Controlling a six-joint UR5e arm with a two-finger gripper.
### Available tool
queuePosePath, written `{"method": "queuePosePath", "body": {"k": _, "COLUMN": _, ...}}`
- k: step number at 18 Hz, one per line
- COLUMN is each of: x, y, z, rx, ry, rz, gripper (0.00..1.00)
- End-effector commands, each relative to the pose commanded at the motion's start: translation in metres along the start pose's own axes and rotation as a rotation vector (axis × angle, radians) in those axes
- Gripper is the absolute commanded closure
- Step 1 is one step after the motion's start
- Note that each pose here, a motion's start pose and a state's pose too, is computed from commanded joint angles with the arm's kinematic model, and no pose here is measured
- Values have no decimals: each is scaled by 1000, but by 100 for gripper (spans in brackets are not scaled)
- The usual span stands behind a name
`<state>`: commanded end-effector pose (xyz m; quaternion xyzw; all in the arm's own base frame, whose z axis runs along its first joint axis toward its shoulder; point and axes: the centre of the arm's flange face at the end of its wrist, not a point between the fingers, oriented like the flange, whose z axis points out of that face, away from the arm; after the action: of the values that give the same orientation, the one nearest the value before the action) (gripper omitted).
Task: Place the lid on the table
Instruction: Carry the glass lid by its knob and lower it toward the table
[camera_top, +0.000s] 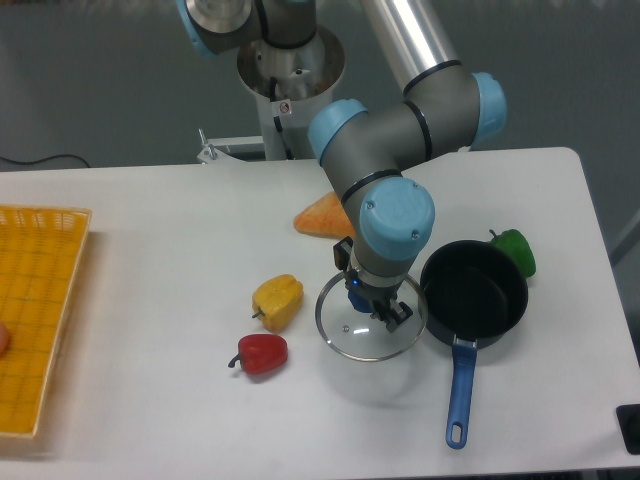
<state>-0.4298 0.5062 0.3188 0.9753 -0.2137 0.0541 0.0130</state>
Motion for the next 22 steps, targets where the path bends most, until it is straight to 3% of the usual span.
{"method": "queuePosePath", "body": {"k": 7, "x": -1, "y": -2, "z": 5, "rx": -1, "ry": 2, "rz": -43, "gripper": 51}}
{"method": "queuePosePath", "body": {"k": 14, "x": 8, "y": -16, "z": 35, "rx": 2, "ry": -37, "rz": -68, "gripper": 51}}
{"method": "queuePosePath", "body": {"k": 22, "x": 8, "y": -18, "z": 52, "rx": -7, "ry": -17, "rz": -69, "gripper": 51}}
